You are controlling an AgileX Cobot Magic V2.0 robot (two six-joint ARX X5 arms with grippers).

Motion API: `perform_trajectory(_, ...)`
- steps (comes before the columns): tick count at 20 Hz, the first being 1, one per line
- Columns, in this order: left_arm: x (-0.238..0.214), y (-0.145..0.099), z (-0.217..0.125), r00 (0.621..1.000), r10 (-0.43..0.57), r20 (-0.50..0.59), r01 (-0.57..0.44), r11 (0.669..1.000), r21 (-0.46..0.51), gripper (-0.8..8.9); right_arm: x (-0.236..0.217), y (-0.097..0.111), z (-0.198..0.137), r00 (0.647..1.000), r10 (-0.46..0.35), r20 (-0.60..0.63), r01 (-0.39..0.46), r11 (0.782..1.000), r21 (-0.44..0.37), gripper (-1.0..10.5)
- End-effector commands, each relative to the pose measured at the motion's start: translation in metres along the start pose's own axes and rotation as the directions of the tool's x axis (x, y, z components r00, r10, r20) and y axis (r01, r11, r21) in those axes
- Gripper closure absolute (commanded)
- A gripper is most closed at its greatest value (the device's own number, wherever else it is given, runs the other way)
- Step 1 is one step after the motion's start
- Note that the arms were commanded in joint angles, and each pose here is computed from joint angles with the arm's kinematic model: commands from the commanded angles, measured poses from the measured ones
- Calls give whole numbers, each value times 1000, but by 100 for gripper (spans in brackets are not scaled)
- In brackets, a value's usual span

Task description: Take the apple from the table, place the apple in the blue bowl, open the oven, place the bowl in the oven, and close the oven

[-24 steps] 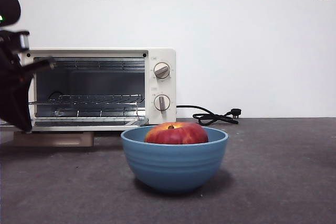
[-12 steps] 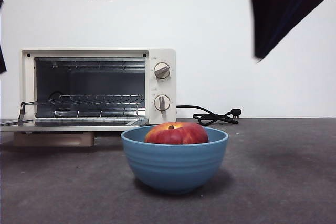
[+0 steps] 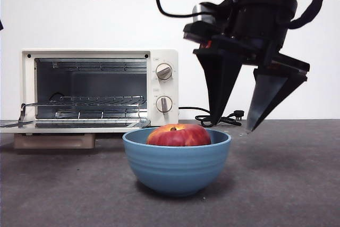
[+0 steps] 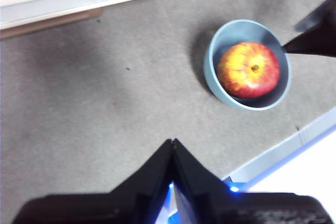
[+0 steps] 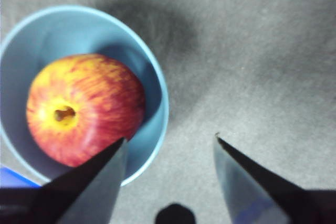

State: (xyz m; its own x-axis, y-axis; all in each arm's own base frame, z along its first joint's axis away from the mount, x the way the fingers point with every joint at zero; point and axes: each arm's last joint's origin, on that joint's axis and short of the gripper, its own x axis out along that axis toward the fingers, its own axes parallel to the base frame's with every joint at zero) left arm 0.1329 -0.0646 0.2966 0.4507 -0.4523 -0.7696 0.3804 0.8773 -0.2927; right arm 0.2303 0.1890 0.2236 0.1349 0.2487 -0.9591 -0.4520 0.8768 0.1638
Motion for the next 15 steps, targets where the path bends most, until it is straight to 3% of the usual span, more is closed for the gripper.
perform_trajectory(1, 1, -2, -1, 1000, -11, -4, 11, 1000, -14, 819, 5, 0, 0, 1000, 4, -2, -4, 1000, -14, 659)
perform_trajectory(8, 1, -3, -2, 1000, -14, -6, 14, 1000, -18, 819, 29, 0, 10, 1000, -9, -5, 9, 1000, -7, 677)
perform_trajectory(13, 1, -3, -2, 1000, -12, -5, 12, 1000, -18, 819, 38, 0, 16, 1000, 1, 24, -1, 1000, -5, 941)
perform_trajectory(15, 1, -3, -2, 1000, -10, -5, 10, 1000, -17, 819, 38, 1, 16, 1000, 1, 28, -1, 1000, -6, 958)
